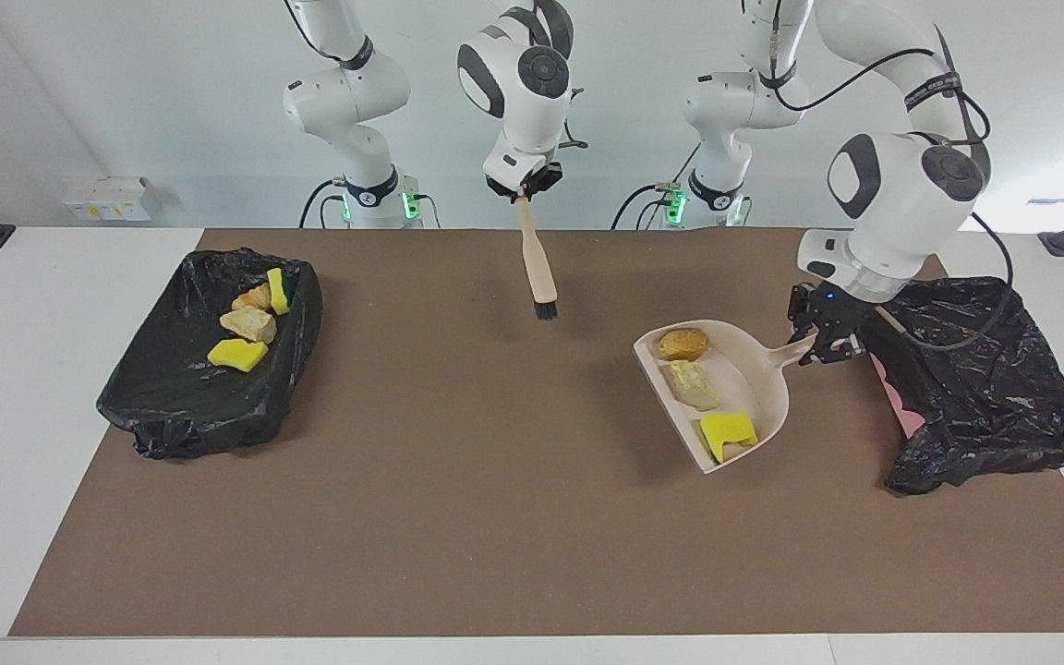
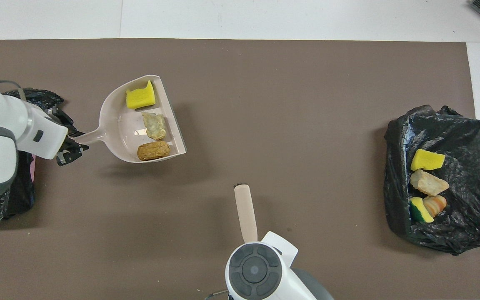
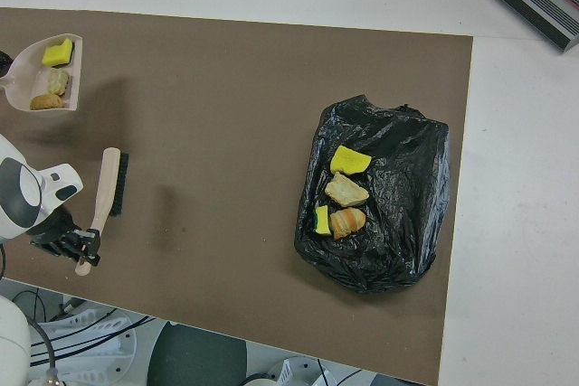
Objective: Sweep and dump trash in bin
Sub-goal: 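Carry the loaded dustpan to the nearby black bag with the left gripper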
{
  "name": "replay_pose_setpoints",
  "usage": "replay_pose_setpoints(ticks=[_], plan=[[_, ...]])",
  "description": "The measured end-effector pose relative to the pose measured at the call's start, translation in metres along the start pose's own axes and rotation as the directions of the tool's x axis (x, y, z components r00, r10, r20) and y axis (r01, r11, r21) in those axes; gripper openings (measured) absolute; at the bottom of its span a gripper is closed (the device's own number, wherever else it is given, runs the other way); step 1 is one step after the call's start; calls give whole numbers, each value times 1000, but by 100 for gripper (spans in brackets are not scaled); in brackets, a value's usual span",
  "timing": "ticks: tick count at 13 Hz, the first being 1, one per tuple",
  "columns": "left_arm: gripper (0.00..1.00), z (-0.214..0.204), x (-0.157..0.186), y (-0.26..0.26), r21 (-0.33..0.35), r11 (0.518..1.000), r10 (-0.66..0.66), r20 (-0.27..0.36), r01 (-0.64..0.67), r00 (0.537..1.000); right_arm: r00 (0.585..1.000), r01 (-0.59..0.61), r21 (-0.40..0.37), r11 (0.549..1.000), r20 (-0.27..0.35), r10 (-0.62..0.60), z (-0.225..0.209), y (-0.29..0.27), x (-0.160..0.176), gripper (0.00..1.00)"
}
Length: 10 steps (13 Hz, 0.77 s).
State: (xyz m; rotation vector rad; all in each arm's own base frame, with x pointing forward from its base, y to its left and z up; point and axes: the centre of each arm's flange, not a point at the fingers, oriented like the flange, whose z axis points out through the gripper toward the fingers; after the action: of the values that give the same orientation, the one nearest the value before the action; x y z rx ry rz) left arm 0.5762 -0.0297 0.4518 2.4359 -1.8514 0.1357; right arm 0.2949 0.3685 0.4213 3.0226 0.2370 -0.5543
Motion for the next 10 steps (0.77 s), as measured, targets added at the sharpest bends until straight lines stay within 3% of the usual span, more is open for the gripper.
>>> replay_pose_setpoints(ticks=[5,10], plan=[[31,-22,-75,-21,-15,997,76,-33,-76,997,998,-52,12,999,-23,53,51,-57,-2,27],[31,-57,-152,-43,21,990,137,-35,-136,990,998,-52,13,999,-17,52,85,-76,4,27]])
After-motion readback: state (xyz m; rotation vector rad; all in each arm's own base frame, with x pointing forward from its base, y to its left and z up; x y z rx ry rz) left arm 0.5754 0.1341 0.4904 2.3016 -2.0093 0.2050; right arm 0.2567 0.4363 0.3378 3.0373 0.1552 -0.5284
